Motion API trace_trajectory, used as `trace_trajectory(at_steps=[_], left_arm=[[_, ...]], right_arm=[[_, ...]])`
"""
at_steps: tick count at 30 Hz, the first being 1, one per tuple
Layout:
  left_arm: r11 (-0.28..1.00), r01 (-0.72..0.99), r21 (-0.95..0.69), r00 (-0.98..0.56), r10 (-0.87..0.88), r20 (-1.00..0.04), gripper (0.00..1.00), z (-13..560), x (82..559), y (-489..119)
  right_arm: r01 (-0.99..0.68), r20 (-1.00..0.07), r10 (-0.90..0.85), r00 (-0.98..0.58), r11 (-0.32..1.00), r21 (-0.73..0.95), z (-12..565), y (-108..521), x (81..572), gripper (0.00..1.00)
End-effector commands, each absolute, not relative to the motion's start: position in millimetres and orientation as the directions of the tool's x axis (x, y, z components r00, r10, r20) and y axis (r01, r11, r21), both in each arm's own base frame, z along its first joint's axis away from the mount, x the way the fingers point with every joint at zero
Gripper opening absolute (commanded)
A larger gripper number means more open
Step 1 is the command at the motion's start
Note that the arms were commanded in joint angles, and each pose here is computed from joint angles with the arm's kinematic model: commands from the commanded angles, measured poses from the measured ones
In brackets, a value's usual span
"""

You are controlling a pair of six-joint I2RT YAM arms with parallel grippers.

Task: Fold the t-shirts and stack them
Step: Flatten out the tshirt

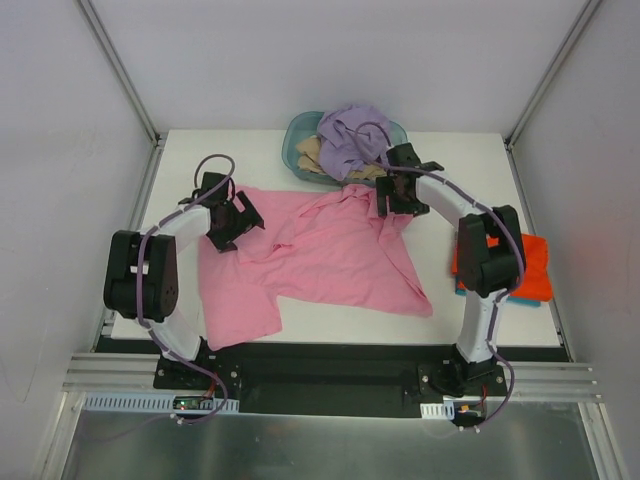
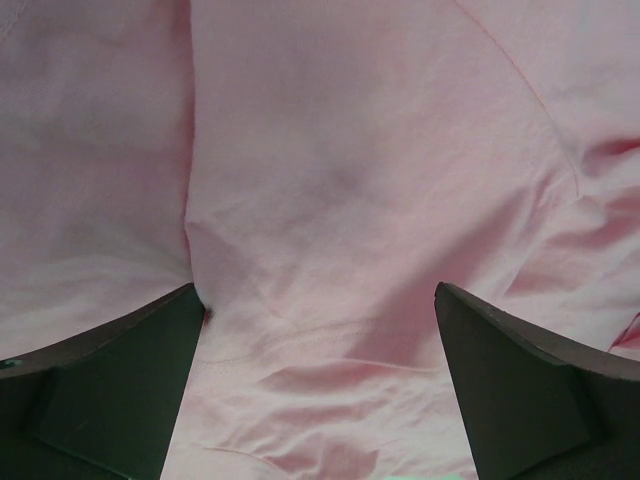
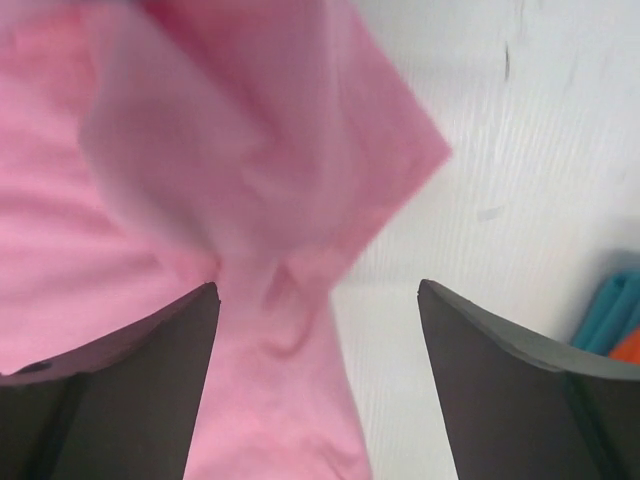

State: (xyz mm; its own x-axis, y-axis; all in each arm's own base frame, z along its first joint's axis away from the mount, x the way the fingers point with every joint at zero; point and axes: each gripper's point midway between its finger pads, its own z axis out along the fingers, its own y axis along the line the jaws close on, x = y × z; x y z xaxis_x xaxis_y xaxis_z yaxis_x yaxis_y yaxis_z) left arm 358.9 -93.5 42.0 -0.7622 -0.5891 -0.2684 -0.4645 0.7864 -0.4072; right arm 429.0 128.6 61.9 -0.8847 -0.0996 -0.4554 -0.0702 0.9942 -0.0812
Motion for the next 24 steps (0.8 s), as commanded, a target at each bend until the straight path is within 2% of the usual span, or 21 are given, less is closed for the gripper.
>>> trace_trajectory(at_steps=[1,5,9,14,15,18,24], left_arm=[[0.787,-0.418,-0.455,-0.757,-0.578,-0.304,0.99,69,337,-93],[0.763,-0.447,-0.467,-0.734,-0.611,-0.296,0.99,73,294,-88],[0.718,-0.474,-0.51,-0.725,-0.646,-0.237,0.99,66,244,-93],[0.69,-0.5,-0.523,-0.73,-0.661,-0.173,0.99,47,211,-97],[0.689,-0.512,-0.513,-0.737,-0.659,-0.15,0.99,40,206,-98],[0.694,-0.532,-0.486,-0.743,-0.658,-0.127,0.99,33,207,-98],[0.749,-0.525,-0.405,-0.769,-0.621,-0.152,0.99,26,235,-89]], right_arm=[[-0.117,-0.494,-0.114,-0.862,0.993,-0.024,102,125,384,0.86],[-0.187,-0.476,-0.107,-0.873,0.975,0.122,104,141,339,0.89],[-0.237,-0.45,-0.111,-0.886,0.943,0.235,102,159,297,0.9],[-0.316,-0.397,-0.179,-0.9,0.895,0.314,84,190,251,0.91],[-0.279,-0.361,-0.148,-0.921,0.896,0.346,74,195,244,0.91],[-0.238,-0.323,-0.119,-0.939,0.902,0.359,57,199,243,0.91],[-0.165,-0.268,-0.089,-0.959,0.946,0.278,27,184,272,0.93]])
